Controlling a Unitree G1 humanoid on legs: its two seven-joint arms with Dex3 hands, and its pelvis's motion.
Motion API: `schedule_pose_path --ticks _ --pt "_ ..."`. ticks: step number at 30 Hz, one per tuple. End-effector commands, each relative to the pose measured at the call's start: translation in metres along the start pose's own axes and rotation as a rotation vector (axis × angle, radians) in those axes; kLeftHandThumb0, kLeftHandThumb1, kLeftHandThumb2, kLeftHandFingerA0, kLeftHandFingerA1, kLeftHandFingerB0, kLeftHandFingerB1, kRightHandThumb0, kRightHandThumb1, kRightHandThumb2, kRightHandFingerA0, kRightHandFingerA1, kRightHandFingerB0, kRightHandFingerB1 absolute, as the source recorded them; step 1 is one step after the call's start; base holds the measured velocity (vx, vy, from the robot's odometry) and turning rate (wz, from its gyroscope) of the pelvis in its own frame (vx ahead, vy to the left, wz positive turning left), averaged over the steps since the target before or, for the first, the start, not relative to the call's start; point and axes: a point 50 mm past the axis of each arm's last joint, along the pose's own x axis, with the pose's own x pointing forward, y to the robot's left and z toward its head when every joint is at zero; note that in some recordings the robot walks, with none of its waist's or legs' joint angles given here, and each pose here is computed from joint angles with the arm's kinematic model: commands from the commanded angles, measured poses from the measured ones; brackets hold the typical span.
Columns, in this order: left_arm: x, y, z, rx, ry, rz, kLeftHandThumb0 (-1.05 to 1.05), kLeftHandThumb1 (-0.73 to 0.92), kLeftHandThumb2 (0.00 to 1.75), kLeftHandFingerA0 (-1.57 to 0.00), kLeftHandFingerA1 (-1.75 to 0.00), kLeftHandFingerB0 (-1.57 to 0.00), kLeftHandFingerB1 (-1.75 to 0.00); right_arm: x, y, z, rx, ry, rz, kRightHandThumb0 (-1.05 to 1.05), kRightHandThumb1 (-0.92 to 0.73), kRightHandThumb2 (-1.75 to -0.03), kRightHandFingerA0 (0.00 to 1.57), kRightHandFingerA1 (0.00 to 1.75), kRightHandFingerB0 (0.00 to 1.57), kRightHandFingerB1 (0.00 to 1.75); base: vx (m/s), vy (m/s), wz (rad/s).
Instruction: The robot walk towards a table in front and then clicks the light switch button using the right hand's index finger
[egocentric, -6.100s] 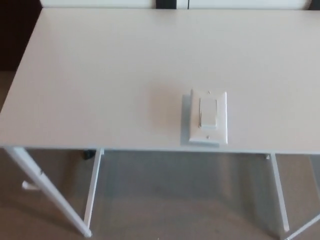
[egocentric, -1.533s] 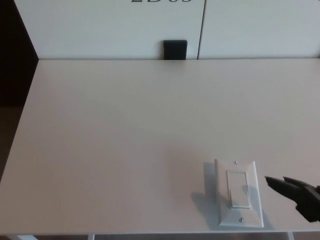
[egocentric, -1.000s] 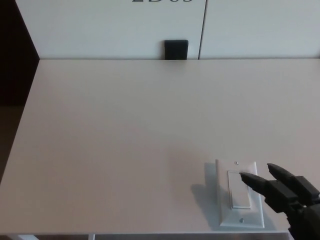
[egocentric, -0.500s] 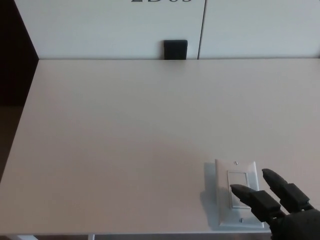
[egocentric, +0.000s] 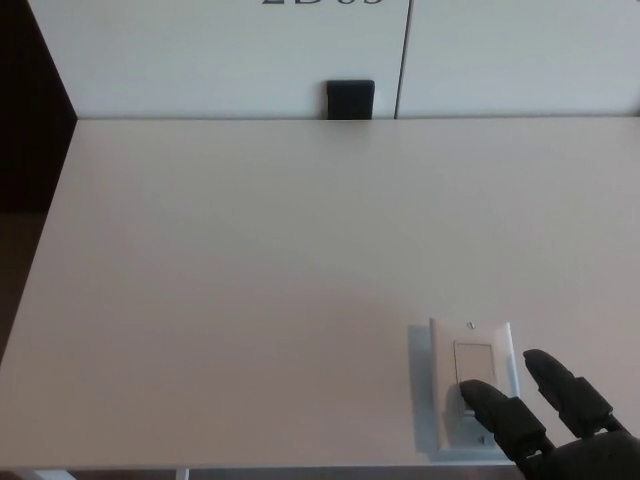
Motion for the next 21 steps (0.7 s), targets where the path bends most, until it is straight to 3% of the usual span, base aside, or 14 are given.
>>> schedule_pose_path --ticks 1,2,3,13,14,15,21 --pt "-0.001 0.003 -0.003 0.034 0.047 -0.005 -0.64 0.44 0.70 -0.32 -0.96 -0.37 -0.66 -0.005 0.001 -0.006 -0.089 0.054 0.009 -0.80 -0.52 -0.83 0.00 0.00 0.16 0.33 0.00 0.000 0.00" --pt "-0.001 0.003 -0.002 0.031 0.046 -0.004 -0.64 0.44 0.70 -0.32 -0.96 -0.37 -0.66 -0.006 0.001 -0.006 -0.091 0.054 0.007 -0.80 -0.52 -0.83 0.00 0.00 0.16 0.33 0.00 0.000 0.00" --pt "-0.001 0.003 -0.003 0.030 0.046 -0.006 -0.65 0.34 0.95 -0.41 -0.82 -0.36 -0.66 -0.006 0.001 -0.006 -0.092 0.054 0.007 -0.80 -0.52 -0.83 0.00 0.00 0.15 0.33 0.00 0.000 0.00" --pt "-0.001 0.005 -0.002 0.044 0.044 -0.010 -0.67 0.35 0.94 -0.40 -0.82 -0.36 -0.67 -0.020 0.007 -0.002 -0.089 0.033 0.013 -0.80 -0.51 -0.82 0.00 0.00 0.17 0.35 0.00 0.000 0.00" --pt "-0.002 0.005 -0.002 0.037 0.049 -0.013 -0.66 0.47 0.68 -0.32 -0.97 -0.37 -0.65 -0.022 0.010 -0.002 -0.098 0.032 0.022 -0.80 -0.52 -0.83 0.00 0.00 0.16 0.33 0.00 0.000 0.00" --pt "-0.002 0.005 -0.002 0.036 0.051 -0.014 -0.67 0.35 0.95 -0.39 -0.82 -0.37 -0.67 -0.024 0.012 -0.003 -0.108 0.033 0.035 -0.80 -0.52 -0.83 0.00 0.00 0.15 0.32 0.00 0.000 0.00" --pt "-0.003 0.004 -0.002 0.052 0.045 -0.013 -0.68 0.35 0.95 -0.41 -0.83 -0.36 -0.67 -0.029 0.017 -0.001 -0.102 0.042 0.059 -0.79 -0.50 -0.82 0.00 0.00 0.17 0.35 0.00 0.000 0.00"
